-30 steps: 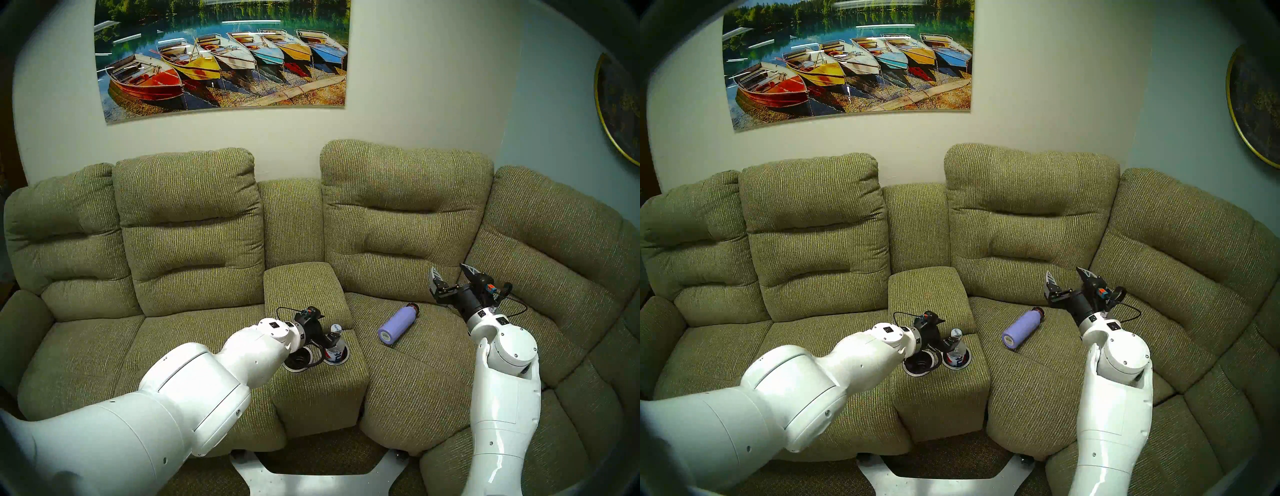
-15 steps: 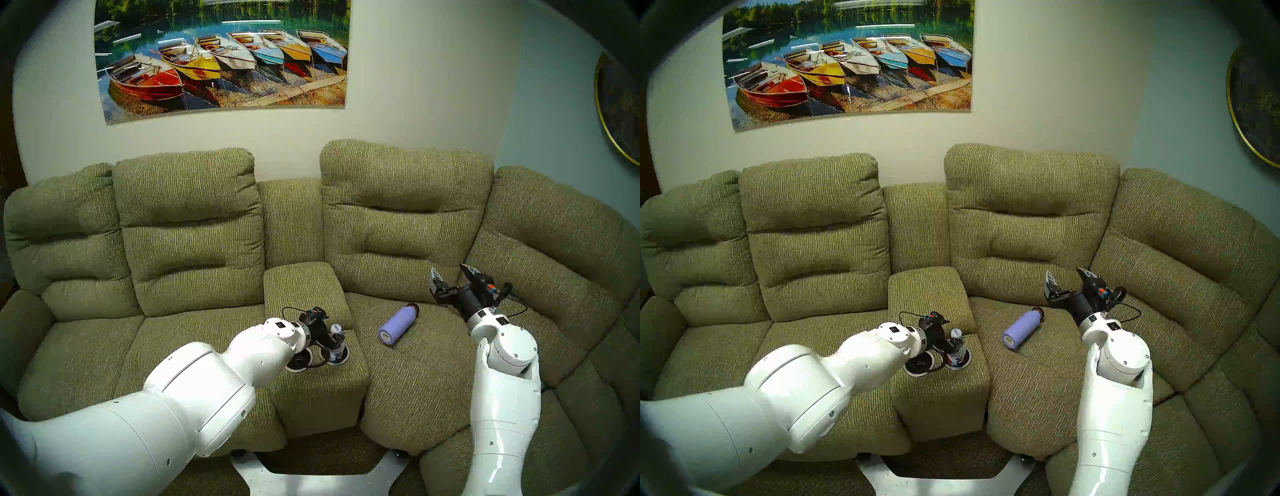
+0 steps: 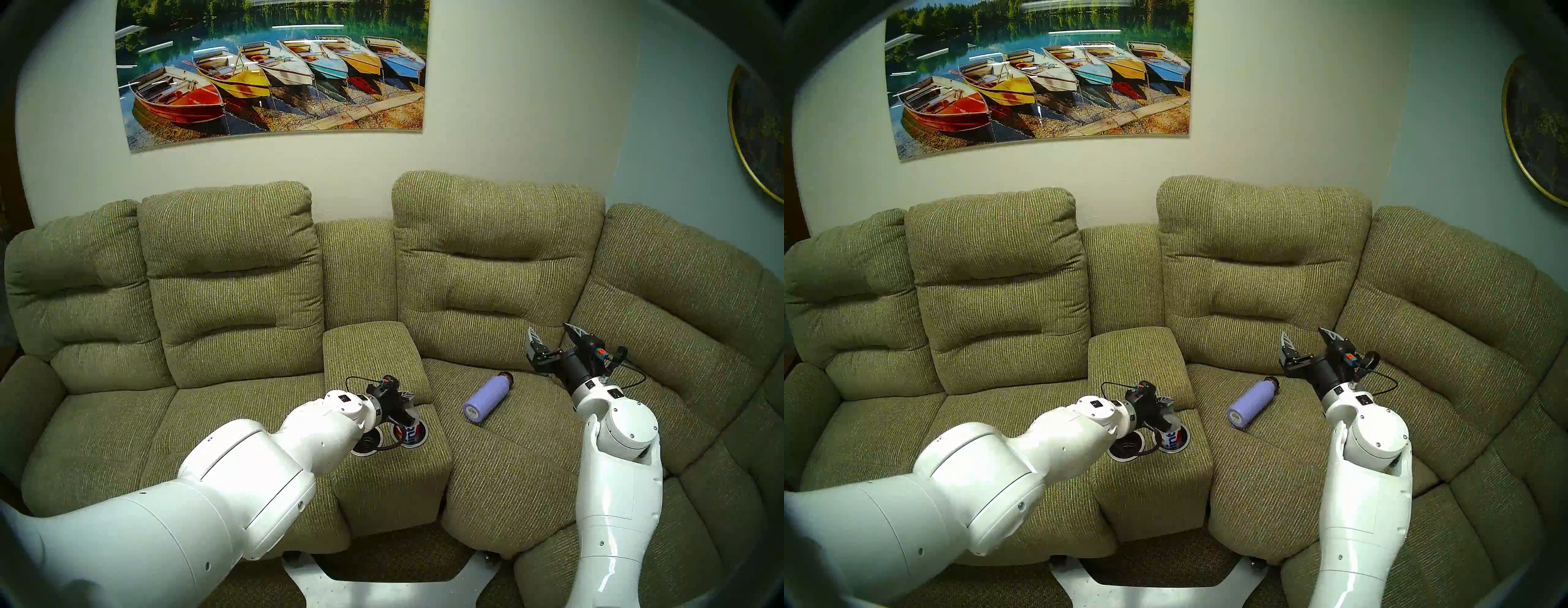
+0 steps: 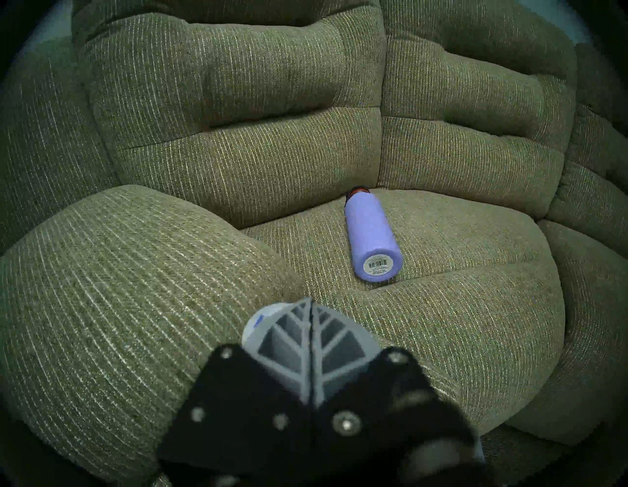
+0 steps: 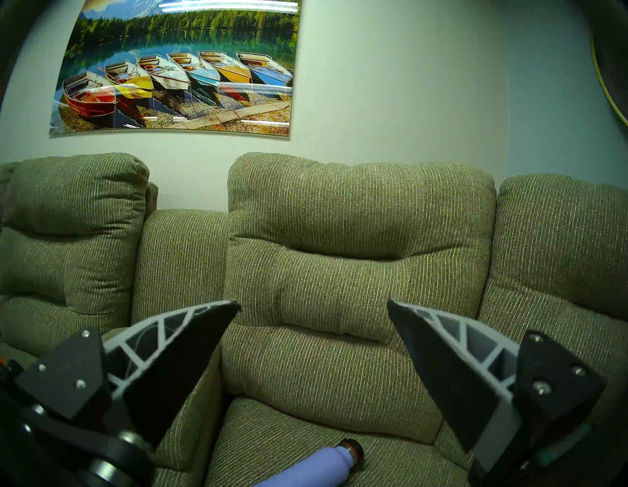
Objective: Take bottles out of cup holder
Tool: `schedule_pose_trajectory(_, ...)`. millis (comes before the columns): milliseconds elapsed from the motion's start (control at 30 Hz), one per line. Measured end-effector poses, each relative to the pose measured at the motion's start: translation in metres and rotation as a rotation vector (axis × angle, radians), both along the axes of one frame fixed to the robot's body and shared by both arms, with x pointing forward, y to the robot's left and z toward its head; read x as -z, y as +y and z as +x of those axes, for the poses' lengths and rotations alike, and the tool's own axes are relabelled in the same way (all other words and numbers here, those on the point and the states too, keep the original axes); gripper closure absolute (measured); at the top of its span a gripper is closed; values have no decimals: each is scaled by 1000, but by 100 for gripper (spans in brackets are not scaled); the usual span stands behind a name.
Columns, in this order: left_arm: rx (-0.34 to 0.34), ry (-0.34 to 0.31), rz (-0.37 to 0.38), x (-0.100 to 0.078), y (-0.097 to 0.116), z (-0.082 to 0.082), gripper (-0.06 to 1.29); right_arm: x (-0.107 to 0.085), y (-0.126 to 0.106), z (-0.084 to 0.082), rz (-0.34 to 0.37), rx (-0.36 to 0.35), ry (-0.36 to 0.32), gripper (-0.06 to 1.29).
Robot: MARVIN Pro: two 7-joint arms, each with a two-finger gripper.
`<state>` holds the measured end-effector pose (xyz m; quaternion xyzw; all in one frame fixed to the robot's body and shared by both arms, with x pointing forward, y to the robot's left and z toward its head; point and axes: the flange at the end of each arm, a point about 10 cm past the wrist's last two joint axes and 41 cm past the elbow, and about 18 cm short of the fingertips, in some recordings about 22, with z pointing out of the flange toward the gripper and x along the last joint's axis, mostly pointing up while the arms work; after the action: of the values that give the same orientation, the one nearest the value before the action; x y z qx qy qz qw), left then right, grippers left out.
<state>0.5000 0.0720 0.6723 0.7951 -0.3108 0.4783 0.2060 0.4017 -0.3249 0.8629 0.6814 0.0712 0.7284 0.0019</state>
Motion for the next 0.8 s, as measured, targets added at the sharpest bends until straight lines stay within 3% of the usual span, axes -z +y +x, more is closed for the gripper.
schedule_pose_trajectory(467,-2,3,-22,1,1,-1,125,0,0,0,0,0,0,1)
schedule_pose_trajectory(500,-1,3,-25,1,2,-2,120,0,0,0,0,0,0,1)
schedule_pose_trajectory(533,0,3,-26,1,2,-2,103,0,0,0,0,0,0,1)
schedule_pose_trajectory(633,2,3,-32,1,2,-3,8,0,0,0,0,0,0,1)
schedule_pose_trajectory(667,2,3,-34,1,2,-3,-3,0,0,0,0,0,0,1)
schedule_pose_trajectory(800,5,1,-42,1,2,-3,-4,0,0,0,0,0,0,1)
